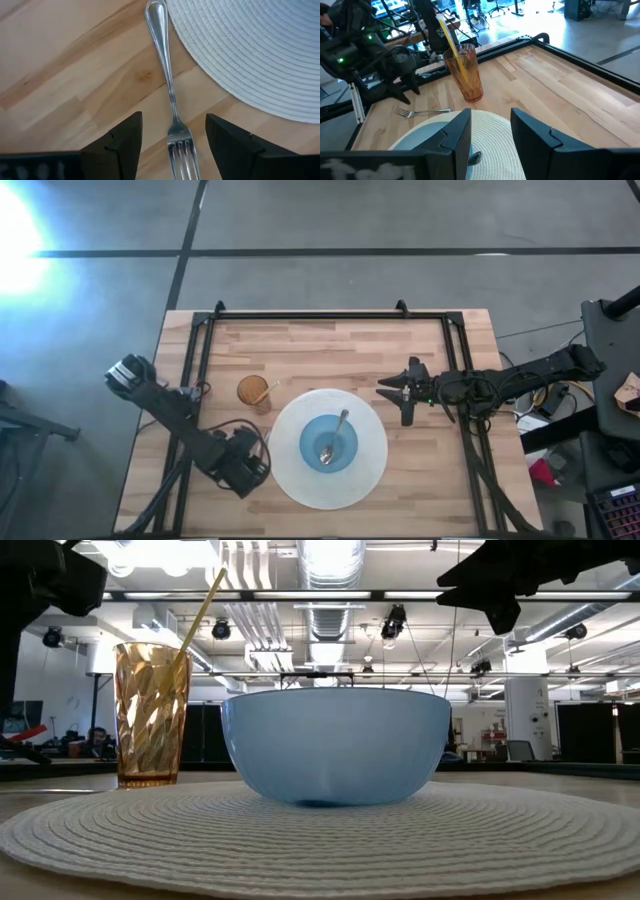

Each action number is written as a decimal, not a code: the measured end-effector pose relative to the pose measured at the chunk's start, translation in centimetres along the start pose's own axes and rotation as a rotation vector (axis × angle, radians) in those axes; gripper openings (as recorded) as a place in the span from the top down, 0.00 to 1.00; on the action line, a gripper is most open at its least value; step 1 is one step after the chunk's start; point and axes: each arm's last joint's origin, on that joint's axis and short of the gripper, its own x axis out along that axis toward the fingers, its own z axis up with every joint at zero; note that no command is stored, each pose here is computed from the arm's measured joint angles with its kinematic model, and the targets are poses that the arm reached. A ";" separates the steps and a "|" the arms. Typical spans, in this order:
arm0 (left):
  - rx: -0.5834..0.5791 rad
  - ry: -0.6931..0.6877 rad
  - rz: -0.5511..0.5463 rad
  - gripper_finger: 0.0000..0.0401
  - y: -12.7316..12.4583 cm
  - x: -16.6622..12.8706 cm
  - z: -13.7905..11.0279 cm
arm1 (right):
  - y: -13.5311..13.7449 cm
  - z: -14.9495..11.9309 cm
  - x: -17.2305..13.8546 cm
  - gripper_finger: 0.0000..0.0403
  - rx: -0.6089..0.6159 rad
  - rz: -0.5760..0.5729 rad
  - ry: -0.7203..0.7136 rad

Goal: Pick & Place Utensil
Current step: Put the fork into the blue bowl

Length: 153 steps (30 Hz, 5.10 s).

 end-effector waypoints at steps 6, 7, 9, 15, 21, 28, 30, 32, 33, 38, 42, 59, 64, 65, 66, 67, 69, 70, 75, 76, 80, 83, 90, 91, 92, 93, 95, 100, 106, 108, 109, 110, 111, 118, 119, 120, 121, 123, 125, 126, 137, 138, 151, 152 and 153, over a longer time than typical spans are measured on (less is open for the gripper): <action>-0.027 0.019 0.028 0.48 -0.3 0.8 -0.1 | 0.0 0.0 0.0 0.66 0.000 0.000 0.000; -0.032 0.018 0.029 0.48 -0.4 0.9 0.0 | 0.0 0.0 0.0 0.66 0.000 0.001 0.001; -0.042 0.021 0.022 0.48 -0.5 1.1 0.0 | 0.0 0.0 0.0 0.65 0.000 0.002 0.001; -0.065 0.023 0.014 0.48 -0.9 1.6 0.0 | 0.0 0.0 0.0 0.67 0.000 0.002 0.001; -0.071 0.040 0.043 0.48 -1.0 2.2 -0.1 | 0.0 0.0 0.0 0.68 0.000 0.002 0.002; -0.075 0.037 0.061 0.48 -1.2 3.0 0.0 | 0.0 0.0 0.0 0.66 0.000 0.002 0.001; -0.079 0.040 0.047 0.48 -1.2 3.3 0.0 | 0.0 0.0 0.0 0.66 0.000 0.003 0.002; -0.082 0.043 0.036 0.48 -1.1 3.7 -0.1 | 0.0 0.0 0.0 0.66 0.000 0.003 0.002; -0.084 0.046 0.035 0.48 -1.0 3.9 -0.1 | 0.0 0.0 0.0 0.67 0.000 0.003 0.002; -0.098 0.072 0.010 0.48 -0.6 5.0 -0.4 | 0.0 0.0 0.0 0.69 0.000 0.003 0.002; -0.106 0.085 -0.008 0.48 -0.4 5.5 -0.3 | 0.0 0.0 0.0 0.69 0.000 0.003 0.002; -0.085 0.195 0.019 0.65 -0.1 6.0 1.2 | 0.0 0.0 0.0 0.69 0.000 0.003 0.002; -0.073 0.211 0.028 0.78 0.0 6.0 1.4 | 0.0 0.0 0.0 0.69 0.000 0.003 0.002; -0.071 0.211 0.029 0.80 0.0 6.0 1.4 | 0.0 0.0 0.0 0.69 0.000 0.003 0.001; -0.069 0.214 0.032 0.83 0.0 6.0 1.4 | 0.0 0.0 0.0 0.68 0.000 0.003 0.002; -0.068 0.216 0.036 0.85 0.0 6.0 1.3 | 0.0 0.0 0.0 0.68 0.000 0.003 0.001; -0.064 0.219 0.042 0.88 0.1 6.0 1.3 | 0.0 0.0 0.0 0.68 0.000 0.003 0.002; -0.059 0.221 0.044 0.90 0.1 6.0 1.3 | 0.0 0.0 0.0 0.67 0.000 0.003 0.002; -0.039 0.225 0.045 0.98 0.2 6.1 1.3 | 0.0 0.0 0.0 0.68 0.000 0.003 0.002; -0.036 0.226 0.045 0.98 0.2 6.1 1.3 | 0.0 0.0 0.0 0.68 0.000 0.003 0.002; -0.023 0.231 0.045 0.98 0.2 6.2 1.3 | 0.0 0.0 0.0 0.69 0.000 0.003 0.002; -0.007 0.234 0.041 0.99 0.3 6.1 1.3 | 0.0 0.0 0.0 0.69 0.000 0.003 0.001; 0.006 0.255 0.031 0.99 0.4 5.4 1.3 | 0.0 0.0 0.0 0.68 0.000 0.003 0.002; 0.009 0.255 0.031 0.99 0.5 5.3 1.3 | 0.0 0.0 0.0 0.68 0.000 0.003 0.002; 0.010 0.256 0.031 0.99 0.5 5.2 1.3 | 0.0 0.0 0.0 0.68 0.000 0.003 0.002; 0.011 0.255 0.031 0.99 0.6 5.1 1.3 | 0.0 0.0 0.0 0.68 0.000 0.003 0.002; 0.011 0.250 0.034 0.99 0.6 5.1 1.3 | 0.0 0.0 0.0 0.69 0.000 0.003 0.002; 0.016 0.245 0.039 1.00 0.7 5.1 1.4 | 0.0 0.0 0.0 0.69 0.000 0.003 0.002; 0.028 0.239 0.039 1.00 0.6 4.9 1.4 | 0.0 0.0 0.0 0.68 0.000 0.003 0.002; 0.033 0.238 0.040 1.00 0.6 4.8 1.5 | 0.0 0.0 0.0 0.68 0.000 0.003 0.001; 0.036 0.238 0.040 1.00 0.5 4.7 1.5 | 0.0 0.0 0.0 0.68 0.000 0.003 0.001; 0.040 0.238 0.041 1.00 0.5 4.6 1.5 | 0.0 0.0 0.0 0.68 0.000 0.003 0.001; 0.042 0.238 0.041 1.00 0.5 4.6 1.5 | 0.0 0.0 0.0 0.68 0.000 0.003 0.001; 0.051 0.238 0.046 1.00 0.3 4.3 1.6 | 0.0 0.0 0.0 0.69 0.000 0.003 0.000; 0.053 0.238 0.050 1.00 0.3 4.2 1.6 | 0.0 0.0 0.0 0.69 0.000 0.003 0.001; 0.055 0.238 0.053 1.00 0.3 4.1 1.6 | 0.0 0.0 0.0 0.69 0.000 0.003 0.001; 0.056 0.238 0.057 1.00 0.3 4.0 1.6 | 0.0 0.0 0.0 0.69 -0.001 0.003 0.001; 0.061 0.238 0.067 1.00 0.3 3.7 1.7 | 0.0 0.0 0.0 0.68 -0.003 0.003 0.001; 0.072 0.239 0.075 1.00 0.2 3.3 1.8 | 0.0 0.0 0.0 0.68 -0.006 0.004 0.001; 0.076 0.239 0.077 1.00 0.1 3.1 1.8 | 0.0 0.0 0.0 0.68 -0.006 0.004 0.001; 0.125 0.200 0.059 1.00 -0.8 1.4 2.3 | 0.0 0.0 0.0 0.69 -0.007 0.004 0.002; 0.129 0.188 0.054 1.00 -0.9 1.2 2.4 | 0.0 0.0 0.0 0.68 -0.007 0.006 0.003; 0.168 -0.073 -0.057 1.00 -1.3 -2.4 3.9 | 0.2 -0.1 0.0 0.69 -0.007 0.070 0.028; 0.172 -0.104 -0.063 1.00 -1.2 -2.6 4.0 | 0.3 -0.1 0.0 0.69 -0.007 0.085 0.035; 0.175 -0.129 -0.069 1.00 -1.1 -2.9 4.1 | 0.3 -0.1 0.0 0.69 -0.007 0.100 0.041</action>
